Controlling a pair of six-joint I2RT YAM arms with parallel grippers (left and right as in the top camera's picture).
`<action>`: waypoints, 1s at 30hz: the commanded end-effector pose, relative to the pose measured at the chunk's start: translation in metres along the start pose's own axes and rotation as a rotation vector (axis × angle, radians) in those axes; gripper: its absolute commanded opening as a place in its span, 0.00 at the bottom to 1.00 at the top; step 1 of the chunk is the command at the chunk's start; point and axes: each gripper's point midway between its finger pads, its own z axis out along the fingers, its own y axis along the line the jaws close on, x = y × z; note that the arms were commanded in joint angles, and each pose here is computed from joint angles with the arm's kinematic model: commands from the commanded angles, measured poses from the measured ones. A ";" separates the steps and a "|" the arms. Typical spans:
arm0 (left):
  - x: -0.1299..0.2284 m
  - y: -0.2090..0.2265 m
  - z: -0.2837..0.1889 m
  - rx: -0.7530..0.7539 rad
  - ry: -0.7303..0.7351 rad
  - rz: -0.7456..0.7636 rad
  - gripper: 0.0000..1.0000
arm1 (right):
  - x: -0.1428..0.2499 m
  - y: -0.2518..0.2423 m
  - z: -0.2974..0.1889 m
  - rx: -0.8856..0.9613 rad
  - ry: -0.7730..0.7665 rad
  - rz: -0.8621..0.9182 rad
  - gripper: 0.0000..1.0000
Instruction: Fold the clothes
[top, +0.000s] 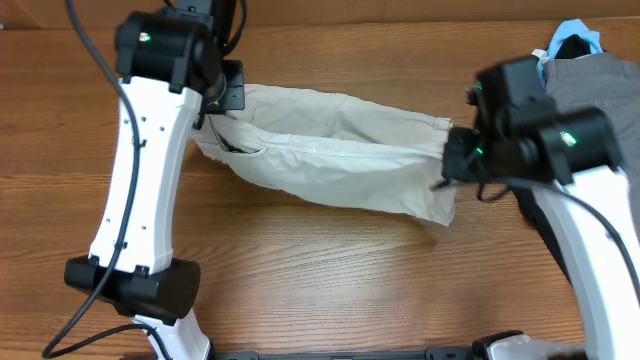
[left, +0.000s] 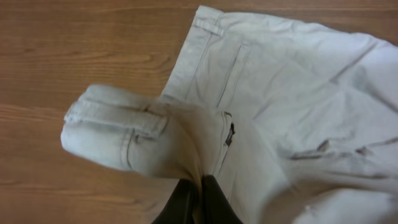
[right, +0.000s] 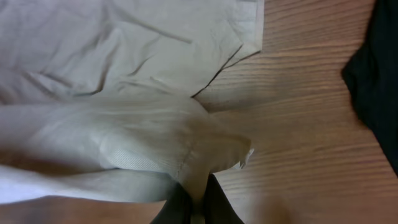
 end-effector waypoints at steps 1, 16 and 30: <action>-0.003 0.001 0.023 -0.038 -0.014 -0.030 0.04 | -0.017 -0.005 0.016 0.031 0.000 0.005 0.04; -0.084 -0.040 0.106 0.084 -0.408 -0.138 0.15 | -0.124 -0.038 0.102 0.043 -0.165 0.027 0.04; -0.107 -0.060 0.154 0.133 -0.537 -0.165 0.74 | -0.138 -0.055 0.199 0.070 -0.090 0.080 0.60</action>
